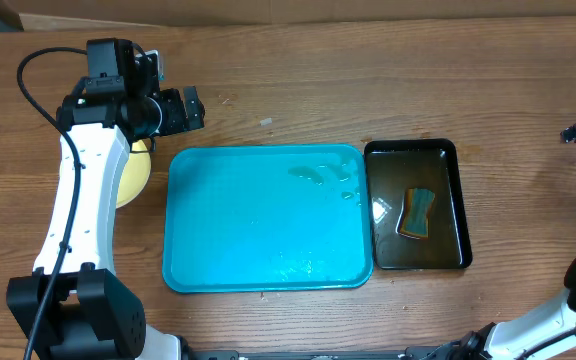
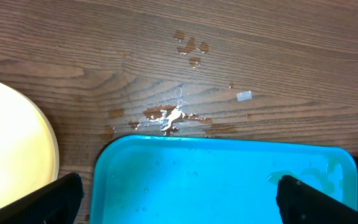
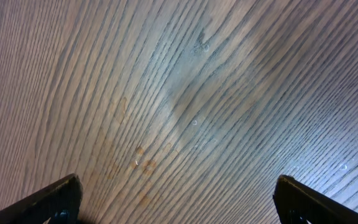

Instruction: Clean dirty plates on tray and stack at the side

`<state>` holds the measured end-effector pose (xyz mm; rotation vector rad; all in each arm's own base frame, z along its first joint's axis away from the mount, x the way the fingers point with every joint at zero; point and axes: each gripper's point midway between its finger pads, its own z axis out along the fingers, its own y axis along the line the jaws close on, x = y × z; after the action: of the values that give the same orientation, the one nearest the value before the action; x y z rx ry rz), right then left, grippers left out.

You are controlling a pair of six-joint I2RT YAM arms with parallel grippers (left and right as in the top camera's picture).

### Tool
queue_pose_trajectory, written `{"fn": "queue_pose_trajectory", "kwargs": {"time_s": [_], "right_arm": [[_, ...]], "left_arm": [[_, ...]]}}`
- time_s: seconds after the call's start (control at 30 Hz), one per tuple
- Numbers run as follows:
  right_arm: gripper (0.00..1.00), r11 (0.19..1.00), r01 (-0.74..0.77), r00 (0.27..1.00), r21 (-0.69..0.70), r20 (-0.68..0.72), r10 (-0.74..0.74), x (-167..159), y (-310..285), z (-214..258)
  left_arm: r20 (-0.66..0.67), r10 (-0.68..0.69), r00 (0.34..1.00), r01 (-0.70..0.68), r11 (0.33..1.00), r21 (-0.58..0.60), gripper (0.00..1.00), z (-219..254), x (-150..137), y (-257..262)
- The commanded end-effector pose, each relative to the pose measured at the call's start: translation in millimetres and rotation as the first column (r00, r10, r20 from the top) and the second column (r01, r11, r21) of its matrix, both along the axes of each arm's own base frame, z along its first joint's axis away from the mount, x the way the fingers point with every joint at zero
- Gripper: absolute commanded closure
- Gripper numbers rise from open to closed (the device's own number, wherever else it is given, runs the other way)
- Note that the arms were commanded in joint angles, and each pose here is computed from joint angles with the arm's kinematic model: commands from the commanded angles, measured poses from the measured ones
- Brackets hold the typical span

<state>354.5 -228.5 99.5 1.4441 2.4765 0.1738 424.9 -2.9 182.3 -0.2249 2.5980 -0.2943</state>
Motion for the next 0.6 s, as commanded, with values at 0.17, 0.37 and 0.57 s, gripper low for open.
{"fn": "queue_pose_trajectory", "kwargs": {"time_s": [0.17, 0.37, 0.57], "right_arm": [[0.00, 0.999, -0.046, 0.998, -0.028, 0.040, 0.047, 13.9, 16.9, 18.1], [0.00, 0.980, -0.170, 0.972, -0.105, 0.146, 0.184, 34.9, 69.1, 71.4], [0.00, 0.903, -0.377, 0.860, -0.205, 0.284, 0.423, 46.1, 172.3, 140.7]], "left_arm": [[0.008, -0.007, 1.000, 0.007, 1.000, 0.009, 0.00, 2.2, 2.3, -0.3], [0.008, -0.006, 1.000, 0.006, 1.000, 0.009, 0.00, 2.2, 2.3, -0.2], [0.008, -0.007, 1.000, 0.007, 1.000, 0.009, 0.00, 2.2, 2.3, -0.3]]}}
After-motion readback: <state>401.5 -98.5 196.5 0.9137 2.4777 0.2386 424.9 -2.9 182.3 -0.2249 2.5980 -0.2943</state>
